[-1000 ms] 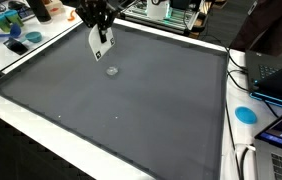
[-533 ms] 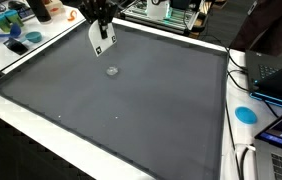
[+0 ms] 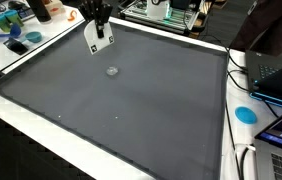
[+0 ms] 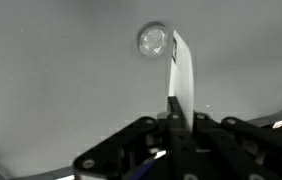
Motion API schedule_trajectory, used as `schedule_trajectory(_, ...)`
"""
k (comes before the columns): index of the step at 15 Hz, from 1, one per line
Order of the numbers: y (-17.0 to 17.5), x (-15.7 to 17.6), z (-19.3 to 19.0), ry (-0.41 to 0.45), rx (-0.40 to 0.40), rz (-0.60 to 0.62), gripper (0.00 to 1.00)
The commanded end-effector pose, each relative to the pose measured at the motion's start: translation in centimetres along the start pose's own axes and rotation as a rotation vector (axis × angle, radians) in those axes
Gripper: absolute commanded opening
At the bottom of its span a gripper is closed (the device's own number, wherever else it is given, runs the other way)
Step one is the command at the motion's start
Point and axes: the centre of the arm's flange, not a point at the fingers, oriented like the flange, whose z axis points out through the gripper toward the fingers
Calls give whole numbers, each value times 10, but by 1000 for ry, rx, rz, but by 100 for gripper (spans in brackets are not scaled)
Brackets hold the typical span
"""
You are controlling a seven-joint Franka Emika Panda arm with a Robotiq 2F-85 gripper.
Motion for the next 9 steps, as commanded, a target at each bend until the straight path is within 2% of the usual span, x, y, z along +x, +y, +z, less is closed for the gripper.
schedule_trajectory(1, 11, -14, -1, 27, -9, 45, 1)
schedule_trajectory(9, 20, -15, 5, 25, -65, 123, 1)
